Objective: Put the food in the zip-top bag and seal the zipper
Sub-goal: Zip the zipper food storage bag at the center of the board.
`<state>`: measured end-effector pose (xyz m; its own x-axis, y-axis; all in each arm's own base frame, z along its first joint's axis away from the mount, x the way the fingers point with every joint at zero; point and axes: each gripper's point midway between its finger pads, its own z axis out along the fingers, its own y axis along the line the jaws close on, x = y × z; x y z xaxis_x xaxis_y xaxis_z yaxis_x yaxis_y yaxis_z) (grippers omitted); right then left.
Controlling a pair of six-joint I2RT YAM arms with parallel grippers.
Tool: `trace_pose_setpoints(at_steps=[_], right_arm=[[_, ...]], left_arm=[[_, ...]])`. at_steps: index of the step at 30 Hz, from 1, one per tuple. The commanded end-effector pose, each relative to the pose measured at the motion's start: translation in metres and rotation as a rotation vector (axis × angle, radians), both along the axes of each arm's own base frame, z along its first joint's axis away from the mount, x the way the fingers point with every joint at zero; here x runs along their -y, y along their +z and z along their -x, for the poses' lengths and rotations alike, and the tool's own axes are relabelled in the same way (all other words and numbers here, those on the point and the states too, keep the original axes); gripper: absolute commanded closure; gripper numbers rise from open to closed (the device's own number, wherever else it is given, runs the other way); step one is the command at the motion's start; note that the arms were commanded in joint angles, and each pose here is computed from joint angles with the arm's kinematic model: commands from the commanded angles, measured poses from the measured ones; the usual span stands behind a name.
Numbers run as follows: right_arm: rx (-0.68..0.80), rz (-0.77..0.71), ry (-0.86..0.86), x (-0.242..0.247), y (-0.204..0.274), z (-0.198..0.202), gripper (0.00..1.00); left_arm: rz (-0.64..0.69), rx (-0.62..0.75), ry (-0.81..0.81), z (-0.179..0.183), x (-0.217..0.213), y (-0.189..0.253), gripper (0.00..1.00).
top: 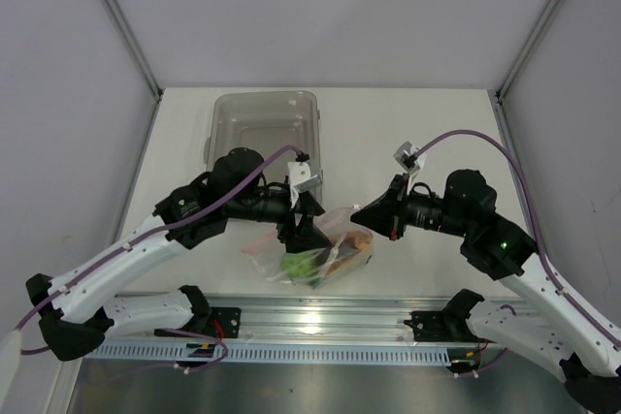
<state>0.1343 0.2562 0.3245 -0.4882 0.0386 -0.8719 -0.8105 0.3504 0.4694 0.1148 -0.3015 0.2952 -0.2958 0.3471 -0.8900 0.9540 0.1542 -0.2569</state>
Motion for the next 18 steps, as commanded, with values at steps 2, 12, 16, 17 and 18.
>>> trace_pose_setpoints(at_steps=[2, 12, 16, 17, 18], right_arm=[[-0.082, -0.017, 0.040, -0.004, 0.020, 0.005, 1.00], [-0.360, 0.002, 0.014, -0.003, 0.027, 0.001, 1.00], [-0.376, -0.027, 0.077, -0.007, 0.033, 0.009, 1.00], [-0.378, -0.030, 0.083, -0.007, 0.034, 0.009, 1.00], [-0.373, -0.034, 0.090, -0.007, 0.036, 0.010, 1.00]], left_arm=[[0.179, 0.179, 0.033, -0.011, 0.001, 0.066, 0.25], [0.149, 0.218, -0.025, -0.007, 0.015, 0.060, 0.25], [0.120, 0.236, -0.008, -0.011, 0.019, 0.053, 0.24], [0.103, 0.232, -0.002, -0.014, 0.021, 0.048, 0.24], [0.101, 0.237, -0.004, -0.015, 0.022, 0.049, 0.24]])
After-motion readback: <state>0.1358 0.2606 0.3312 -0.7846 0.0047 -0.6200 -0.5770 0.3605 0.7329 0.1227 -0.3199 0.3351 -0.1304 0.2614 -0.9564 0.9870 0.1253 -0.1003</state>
